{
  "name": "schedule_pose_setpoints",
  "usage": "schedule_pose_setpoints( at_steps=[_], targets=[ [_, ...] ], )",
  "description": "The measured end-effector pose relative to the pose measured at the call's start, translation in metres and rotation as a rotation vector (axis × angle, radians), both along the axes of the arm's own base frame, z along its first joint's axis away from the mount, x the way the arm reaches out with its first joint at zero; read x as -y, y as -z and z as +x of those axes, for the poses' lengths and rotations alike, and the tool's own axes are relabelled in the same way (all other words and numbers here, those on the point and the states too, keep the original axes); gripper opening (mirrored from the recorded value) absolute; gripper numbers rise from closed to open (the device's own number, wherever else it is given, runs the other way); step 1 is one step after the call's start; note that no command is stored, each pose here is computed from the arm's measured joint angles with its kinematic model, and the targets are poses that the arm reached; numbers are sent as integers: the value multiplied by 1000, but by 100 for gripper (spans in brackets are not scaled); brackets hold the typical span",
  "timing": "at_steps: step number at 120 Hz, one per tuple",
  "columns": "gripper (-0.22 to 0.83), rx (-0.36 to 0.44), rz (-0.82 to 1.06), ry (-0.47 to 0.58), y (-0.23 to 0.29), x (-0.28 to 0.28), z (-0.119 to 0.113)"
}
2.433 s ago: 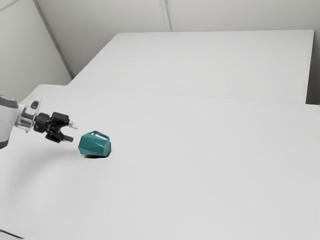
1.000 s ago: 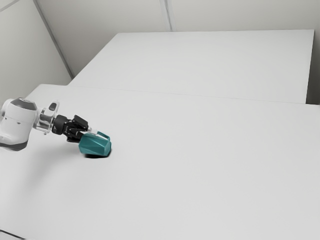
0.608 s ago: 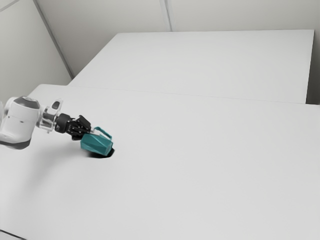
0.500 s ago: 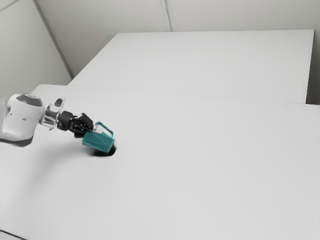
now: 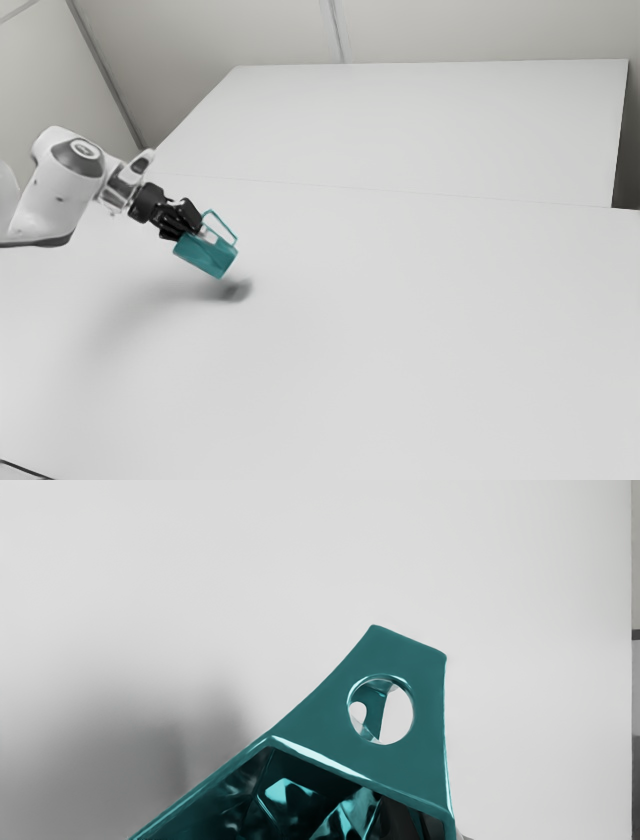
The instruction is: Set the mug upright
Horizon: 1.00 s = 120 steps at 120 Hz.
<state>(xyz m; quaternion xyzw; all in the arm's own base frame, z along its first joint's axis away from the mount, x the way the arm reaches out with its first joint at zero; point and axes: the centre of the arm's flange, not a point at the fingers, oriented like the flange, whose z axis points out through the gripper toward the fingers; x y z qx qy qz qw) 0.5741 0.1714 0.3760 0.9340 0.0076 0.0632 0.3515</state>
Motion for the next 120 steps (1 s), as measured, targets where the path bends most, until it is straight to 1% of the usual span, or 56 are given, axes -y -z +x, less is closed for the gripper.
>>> schedule_pose_setpoints(
  at_steps=[18, 30, 54, 70, 91, 109, 120],
  targets=[
    [-15, -49, 171, 65, -28, 13, -3],
    [-15, -92, 280, 95, -38, 25, -4],
    [-14, -157, 466, 126, -51, 52, 8],
    [-14, -195, 549, 126, -56, 72, 15],
    [-15, -247, 627, 106, -53, 99, 16],
    [-16, -265, 684, 80, -53, 123, 17],
    [-16, -261, 719, 51, -44, 130, 18]
  ],
)
